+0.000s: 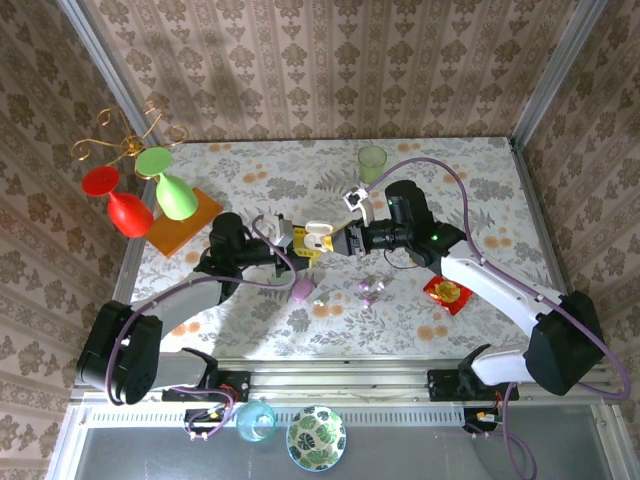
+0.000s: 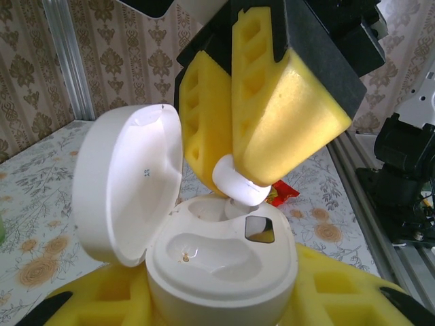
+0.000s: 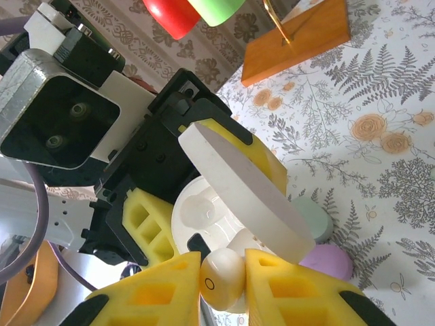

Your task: Insert wireless bluetooth earbuds into charging case

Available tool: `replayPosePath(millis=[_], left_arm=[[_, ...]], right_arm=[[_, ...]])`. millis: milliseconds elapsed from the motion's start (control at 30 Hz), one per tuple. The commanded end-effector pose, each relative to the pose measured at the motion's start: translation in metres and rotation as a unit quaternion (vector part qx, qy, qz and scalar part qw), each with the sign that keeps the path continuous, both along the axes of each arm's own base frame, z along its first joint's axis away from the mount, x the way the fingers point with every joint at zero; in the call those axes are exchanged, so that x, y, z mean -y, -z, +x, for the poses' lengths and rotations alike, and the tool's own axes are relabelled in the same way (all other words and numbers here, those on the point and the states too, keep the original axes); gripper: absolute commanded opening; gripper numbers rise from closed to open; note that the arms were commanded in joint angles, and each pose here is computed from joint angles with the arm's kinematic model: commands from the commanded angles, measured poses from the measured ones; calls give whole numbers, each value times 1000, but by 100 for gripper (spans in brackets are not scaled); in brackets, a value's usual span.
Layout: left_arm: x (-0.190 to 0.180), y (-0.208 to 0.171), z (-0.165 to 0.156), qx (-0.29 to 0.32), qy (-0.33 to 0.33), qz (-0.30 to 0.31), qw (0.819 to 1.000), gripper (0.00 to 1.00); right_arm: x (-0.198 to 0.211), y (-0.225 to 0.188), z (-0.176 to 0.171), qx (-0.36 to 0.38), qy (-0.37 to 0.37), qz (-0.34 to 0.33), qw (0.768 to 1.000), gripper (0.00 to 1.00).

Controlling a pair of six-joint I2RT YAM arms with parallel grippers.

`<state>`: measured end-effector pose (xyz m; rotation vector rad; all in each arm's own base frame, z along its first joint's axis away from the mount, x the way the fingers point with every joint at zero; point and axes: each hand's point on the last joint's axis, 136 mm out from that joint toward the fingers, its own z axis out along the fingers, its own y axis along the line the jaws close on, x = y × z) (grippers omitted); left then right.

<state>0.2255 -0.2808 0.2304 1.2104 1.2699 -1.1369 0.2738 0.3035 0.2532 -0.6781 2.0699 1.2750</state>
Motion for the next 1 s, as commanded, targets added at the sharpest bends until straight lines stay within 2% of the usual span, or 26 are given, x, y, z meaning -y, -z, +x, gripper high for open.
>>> replayPosePath(millis=[0, 433, 700, 800, 967], left_arm=[[-2, -14, -5, 20, 12, -15, 1000, 19], [-2, -12, -4, 22, 9, -14, 1000, 19], [-2, -11, -4, 22, 7, -15, 1000, 19], [-3, -12, -4, 23, 6, -15, 1000, 19], [-3, -15, -5, 27, 8, -18, 999, 19]], right_arm=[[0, -1, 5, 7, 11, -19, 1000, 22], [8, -16, 1, 33, 26, -13, 999, 51], [16, -20, -4, 47, 36, -13, 998, 60], [35, -14, -1, 53, 75, -22, 995, 61], [93, 10, 10, 23, 192, -44, 980, 61]])
